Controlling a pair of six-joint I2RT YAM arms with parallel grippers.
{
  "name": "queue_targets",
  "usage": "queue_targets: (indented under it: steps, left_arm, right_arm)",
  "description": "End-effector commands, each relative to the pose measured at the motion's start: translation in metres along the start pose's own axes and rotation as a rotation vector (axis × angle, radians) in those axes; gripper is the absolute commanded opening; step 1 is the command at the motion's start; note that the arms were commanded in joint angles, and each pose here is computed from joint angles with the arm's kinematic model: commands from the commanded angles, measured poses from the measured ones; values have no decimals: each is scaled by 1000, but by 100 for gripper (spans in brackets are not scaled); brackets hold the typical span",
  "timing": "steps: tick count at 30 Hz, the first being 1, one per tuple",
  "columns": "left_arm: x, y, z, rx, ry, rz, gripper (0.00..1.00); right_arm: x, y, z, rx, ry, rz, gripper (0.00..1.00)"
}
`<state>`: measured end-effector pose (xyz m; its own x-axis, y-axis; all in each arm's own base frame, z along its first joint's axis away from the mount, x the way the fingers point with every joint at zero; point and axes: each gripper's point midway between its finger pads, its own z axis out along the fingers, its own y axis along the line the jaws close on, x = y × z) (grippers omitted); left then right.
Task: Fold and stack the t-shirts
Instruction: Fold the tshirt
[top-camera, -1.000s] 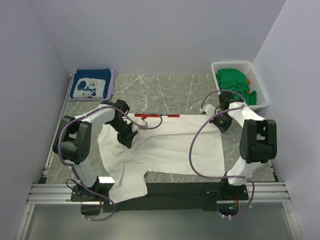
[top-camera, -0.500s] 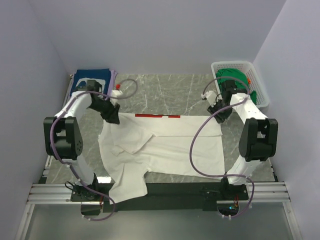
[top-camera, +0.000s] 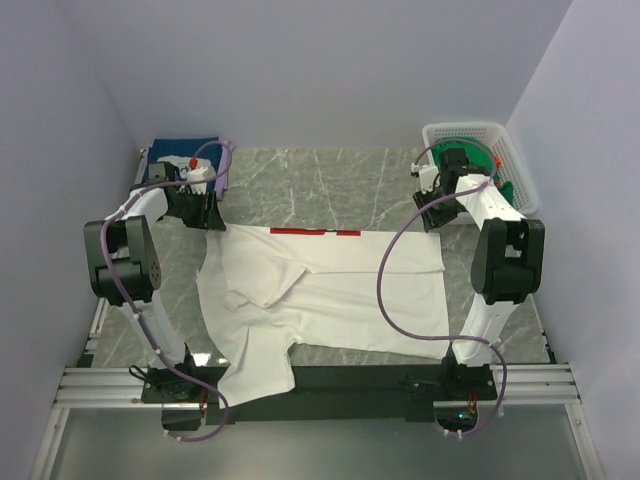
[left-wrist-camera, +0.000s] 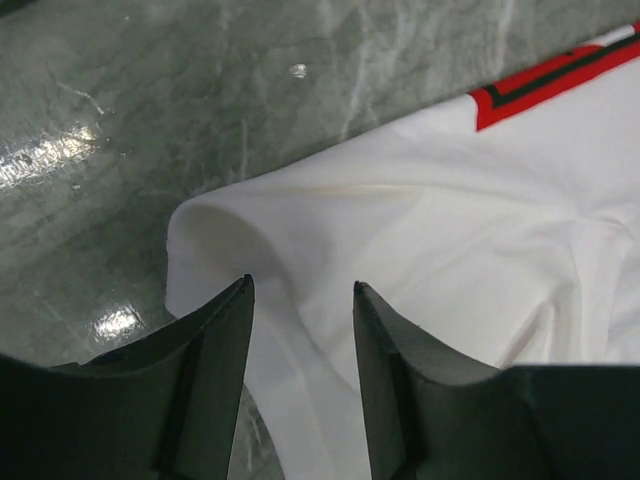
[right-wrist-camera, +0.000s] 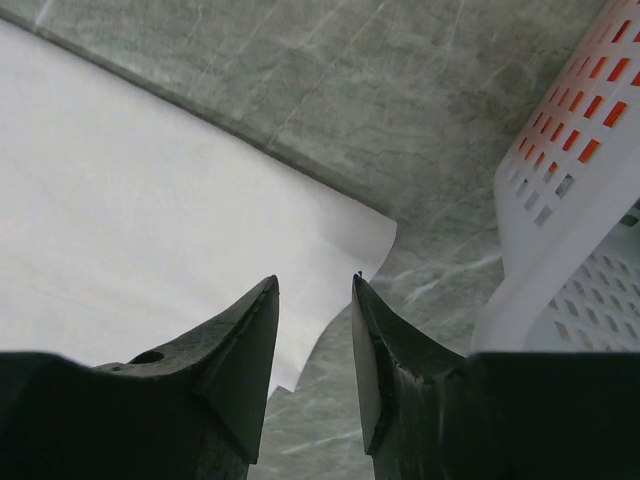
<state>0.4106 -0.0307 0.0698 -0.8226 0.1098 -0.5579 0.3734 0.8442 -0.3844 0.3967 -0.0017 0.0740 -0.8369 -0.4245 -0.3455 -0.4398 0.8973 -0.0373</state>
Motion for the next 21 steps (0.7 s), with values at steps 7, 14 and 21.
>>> queue_targets:
  steps: [7, 14, 21]
  left_arm:
    - [9, 3, 34, 105, -17, -159, 49]
    - [8, -6, 34, 172, -45, -174, 39]
    - [1, -9, 25, 187, -73, -175, 39]
  right_arm:
    - [-11, -6, 2, 28, -37, 141, 44]
    - [-11, -3, -3, 13, -35, 162, 47]
    - [-9, -5, -9, 6, -38, 172, 47]
